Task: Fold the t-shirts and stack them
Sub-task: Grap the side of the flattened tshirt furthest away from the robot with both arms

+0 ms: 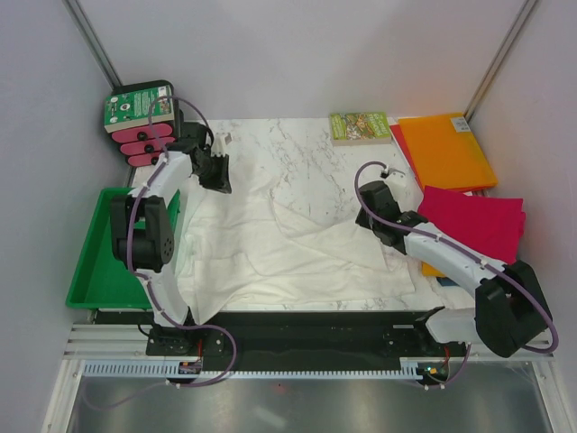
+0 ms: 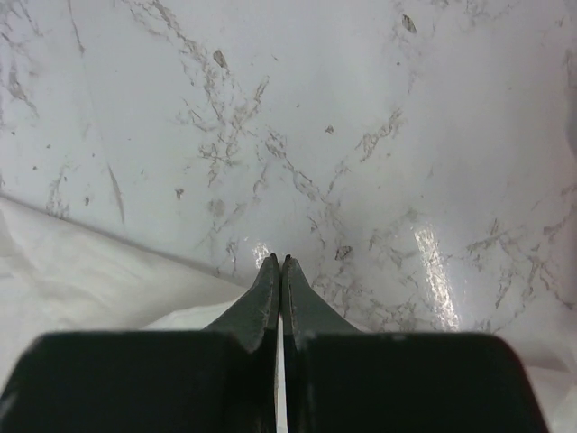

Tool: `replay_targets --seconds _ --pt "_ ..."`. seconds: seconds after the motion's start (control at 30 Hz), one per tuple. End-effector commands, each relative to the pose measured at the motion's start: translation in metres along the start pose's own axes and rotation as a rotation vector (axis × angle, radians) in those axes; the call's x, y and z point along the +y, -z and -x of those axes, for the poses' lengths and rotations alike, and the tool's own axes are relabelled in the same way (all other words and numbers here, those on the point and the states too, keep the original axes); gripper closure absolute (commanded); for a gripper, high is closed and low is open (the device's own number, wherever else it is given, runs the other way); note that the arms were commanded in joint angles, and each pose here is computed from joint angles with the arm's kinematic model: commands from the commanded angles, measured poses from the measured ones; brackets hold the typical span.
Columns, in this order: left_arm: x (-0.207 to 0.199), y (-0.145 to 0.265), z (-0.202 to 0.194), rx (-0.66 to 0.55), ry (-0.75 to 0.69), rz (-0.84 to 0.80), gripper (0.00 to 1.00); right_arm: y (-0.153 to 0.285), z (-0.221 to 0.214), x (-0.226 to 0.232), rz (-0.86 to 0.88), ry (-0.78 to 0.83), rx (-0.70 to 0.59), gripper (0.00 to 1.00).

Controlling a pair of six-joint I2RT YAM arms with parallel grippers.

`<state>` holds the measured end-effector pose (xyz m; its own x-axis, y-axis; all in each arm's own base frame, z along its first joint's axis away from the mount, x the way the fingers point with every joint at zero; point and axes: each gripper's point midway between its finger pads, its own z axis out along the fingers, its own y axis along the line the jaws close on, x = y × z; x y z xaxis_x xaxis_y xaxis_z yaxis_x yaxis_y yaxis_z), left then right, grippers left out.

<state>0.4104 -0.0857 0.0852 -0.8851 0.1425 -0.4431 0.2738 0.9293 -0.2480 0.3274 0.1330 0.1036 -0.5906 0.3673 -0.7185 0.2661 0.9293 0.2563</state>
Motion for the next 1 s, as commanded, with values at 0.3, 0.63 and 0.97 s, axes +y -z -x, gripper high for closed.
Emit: replay_targets --seconds 0.3,0.63,0.97 --pt "0.042 -0.023 0.112 -0.177 0.06 0.084 0.71 0.009 -0.008 -0.015 -0.014 0.032 0.009 1.0" --pt "0.052 -0.059 0.153 -0.22 -0.041 0.087 0.32 -0.002 -0.01 -0.012 -0.031 0.062 0.024 1.0" --pt "0.02 -0.09 0.14 -0.166 -0.152 0.03 0.33 -0.017 -0.023 -0.009 -0.032 0.052 0.055 1.0"
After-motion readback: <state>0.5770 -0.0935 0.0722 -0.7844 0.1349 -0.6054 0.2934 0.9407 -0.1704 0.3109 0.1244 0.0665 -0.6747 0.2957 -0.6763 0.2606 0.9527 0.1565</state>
